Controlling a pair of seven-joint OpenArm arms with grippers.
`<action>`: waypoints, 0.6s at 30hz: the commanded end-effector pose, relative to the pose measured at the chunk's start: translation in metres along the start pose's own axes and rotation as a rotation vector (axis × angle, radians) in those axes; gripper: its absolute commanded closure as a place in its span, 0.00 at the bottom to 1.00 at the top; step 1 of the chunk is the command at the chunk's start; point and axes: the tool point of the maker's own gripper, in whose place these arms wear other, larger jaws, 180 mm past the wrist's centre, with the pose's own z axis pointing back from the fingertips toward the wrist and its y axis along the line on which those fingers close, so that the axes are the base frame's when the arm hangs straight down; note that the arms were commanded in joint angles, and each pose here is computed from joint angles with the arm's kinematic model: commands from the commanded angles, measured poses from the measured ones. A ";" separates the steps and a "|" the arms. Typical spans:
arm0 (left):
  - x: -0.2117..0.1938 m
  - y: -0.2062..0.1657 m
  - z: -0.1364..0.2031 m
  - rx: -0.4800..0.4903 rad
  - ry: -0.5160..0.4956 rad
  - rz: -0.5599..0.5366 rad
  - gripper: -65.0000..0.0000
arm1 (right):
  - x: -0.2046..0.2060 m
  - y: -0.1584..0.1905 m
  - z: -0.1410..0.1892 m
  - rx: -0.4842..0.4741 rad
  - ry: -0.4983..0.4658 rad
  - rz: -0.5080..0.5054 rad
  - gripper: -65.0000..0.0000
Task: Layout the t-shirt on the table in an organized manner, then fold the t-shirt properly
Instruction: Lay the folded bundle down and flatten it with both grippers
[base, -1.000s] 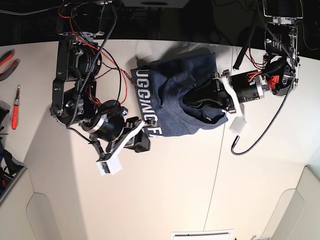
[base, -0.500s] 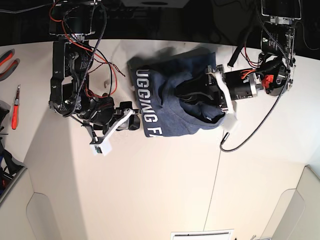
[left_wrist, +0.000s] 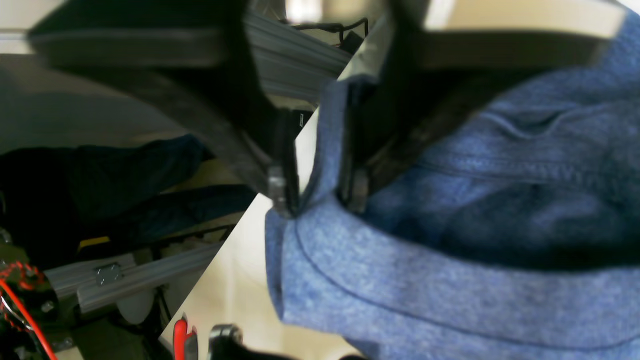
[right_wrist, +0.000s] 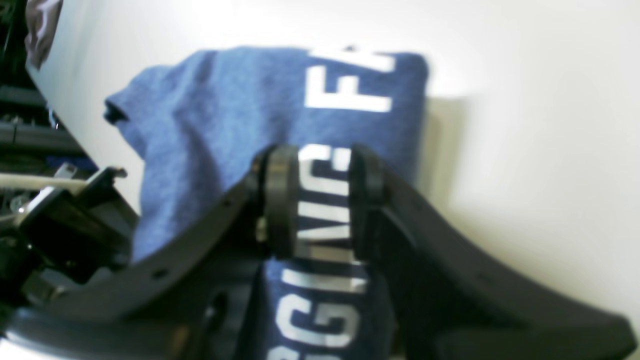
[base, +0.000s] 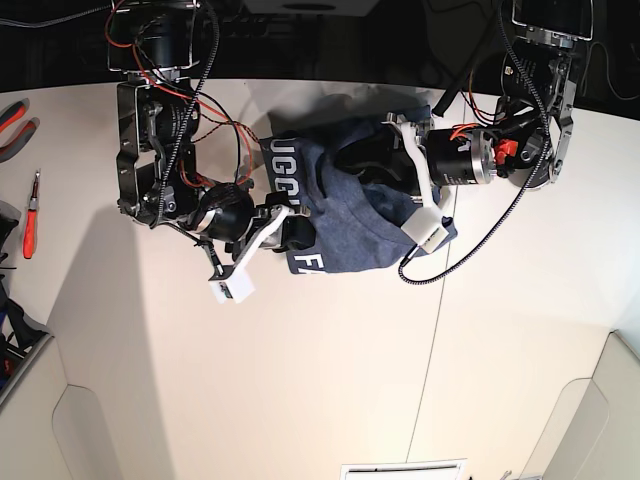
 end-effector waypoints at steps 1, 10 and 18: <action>0.012 -0.004 0.003 -0.017 -0.032 -0.028 0.85 | 0.015 0.008 -0.001 0.023 -0.036 0.027 0.75; -0.014 0.016 0.013 0.069 0.118 -0.069 1.00 | -0.011 0.010 -0.017 0.017 0.059 0.054 0.75; -0.021 0.040 0.042 0.142 0.186 -0.102 1.00 | -0.018 0.004 -0.019 -0.005 0.081 0.056 0.75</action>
